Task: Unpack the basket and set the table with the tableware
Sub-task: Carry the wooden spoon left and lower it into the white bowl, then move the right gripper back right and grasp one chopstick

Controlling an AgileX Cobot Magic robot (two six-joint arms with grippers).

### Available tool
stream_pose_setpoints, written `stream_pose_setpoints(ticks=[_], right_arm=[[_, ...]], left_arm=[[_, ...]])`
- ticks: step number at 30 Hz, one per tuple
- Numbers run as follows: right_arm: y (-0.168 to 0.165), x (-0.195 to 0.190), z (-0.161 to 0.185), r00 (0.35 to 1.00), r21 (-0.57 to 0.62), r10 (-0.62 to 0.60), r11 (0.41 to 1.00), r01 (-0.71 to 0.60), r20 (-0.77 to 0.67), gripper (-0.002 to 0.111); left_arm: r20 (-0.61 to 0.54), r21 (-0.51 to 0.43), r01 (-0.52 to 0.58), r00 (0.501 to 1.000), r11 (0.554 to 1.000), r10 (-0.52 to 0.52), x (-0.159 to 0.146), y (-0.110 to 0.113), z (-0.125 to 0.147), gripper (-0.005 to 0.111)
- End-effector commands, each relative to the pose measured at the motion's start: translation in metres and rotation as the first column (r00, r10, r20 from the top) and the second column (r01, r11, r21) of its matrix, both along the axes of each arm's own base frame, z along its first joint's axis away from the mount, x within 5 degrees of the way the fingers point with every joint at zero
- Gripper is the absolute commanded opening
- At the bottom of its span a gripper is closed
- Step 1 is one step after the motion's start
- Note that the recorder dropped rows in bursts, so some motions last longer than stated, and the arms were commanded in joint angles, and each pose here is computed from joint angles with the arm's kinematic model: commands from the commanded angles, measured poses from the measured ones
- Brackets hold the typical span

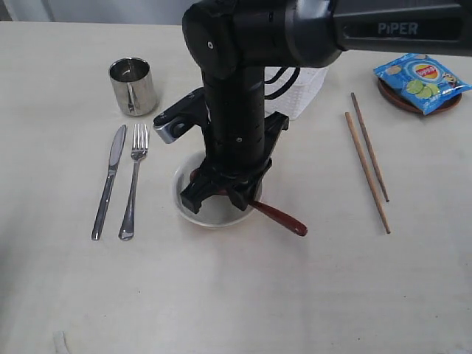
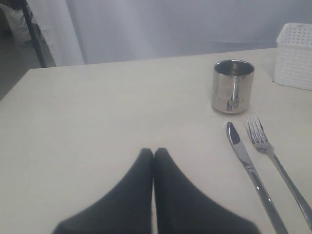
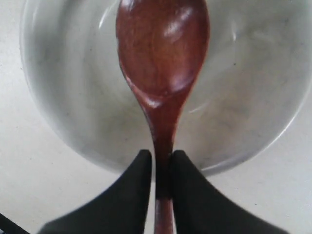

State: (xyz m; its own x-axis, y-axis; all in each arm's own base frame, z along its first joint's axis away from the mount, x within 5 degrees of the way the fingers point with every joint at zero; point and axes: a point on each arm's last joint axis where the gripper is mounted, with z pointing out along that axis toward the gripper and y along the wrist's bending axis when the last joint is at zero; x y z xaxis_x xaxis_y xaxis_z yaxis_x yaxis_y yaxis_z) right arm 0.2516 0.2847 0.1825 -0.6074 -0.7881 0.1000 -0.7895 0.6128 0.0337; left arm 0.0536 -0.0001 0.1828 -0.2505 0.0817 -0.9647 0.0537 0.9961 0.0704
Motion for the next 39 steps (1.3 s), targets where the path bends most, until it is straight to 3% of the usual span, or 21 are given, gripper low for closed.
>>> stream_pose_setpoints(ticks=[1,5,10,14,18,21,24,30,39], right_arm=[[0.003,0.005,0.009,0.999,0.021,-0.020,1.000,0.019,0.034,0.043],[-0.003,0.017,0.055,0.989,0.126,-0.069,0.991,0.052,0.130,0.043],[-0.098,0.053,0.132,0.902,0.270,-0.340,0.925,0.269,0.265,0.043],[-0.160,0.067,0.151,0.813,0.306,-0.505,0.854,0.420,0.292,0.043],[-0.204,0.075,0.116,0.734,0.308,-0.640,0.762,0.569,0.229,0.043],[-0.219,0.081,0.076,0.674,0.358,-0.706,0.700,0.617,0.218,0.043],[-0.222,0.081,0.044,0.654,0.377,-0.718,0.689,0.619,0.238,0.041],[-0.218,0.084,0.002,0.670,0.326,-0.717,0.691,0.645,0.193,0.019],[-0.215,0.089,-0.040,0.681,0.241,-0.724,0.684,0.688,0.109,0.018]], left_arm=[[0.000,0.000,0.005,1.000,1.000,-0.005,0.000,0.000,-0.001,0.000],[0.000,0.000,0.005,1.000,1.000,-0.005,0.000,0.000,-0.001,0.000],[0.000,0.000,0.005,1.000,1.000,-0.005,0.000,0.000,-0.001,0.000],[0.000,0.000,0.005,1.000,1.000,-0.005,0.000,0.000,-0.001,0.000],[0.000,0.000,0.005,1.000,1.000,-0.005,0.000,0.000,-0.001,0.000],[0.000,0.000,0.005,1.000,1.000,-0.005,0.000,0.000,-0.001,0.000],[0.000,0.000,0.005,1.000,1.000,-0.005,0.000,0.000,-0.001,0.000],[0.000,0.000,0.005,1.000,1.000,-0.005,0.000,0.000,-0.001,0.000],[0.000,0.000,0.005,1.000,1.000,-0.005,0.000,0.000,-0.001,0.000]])
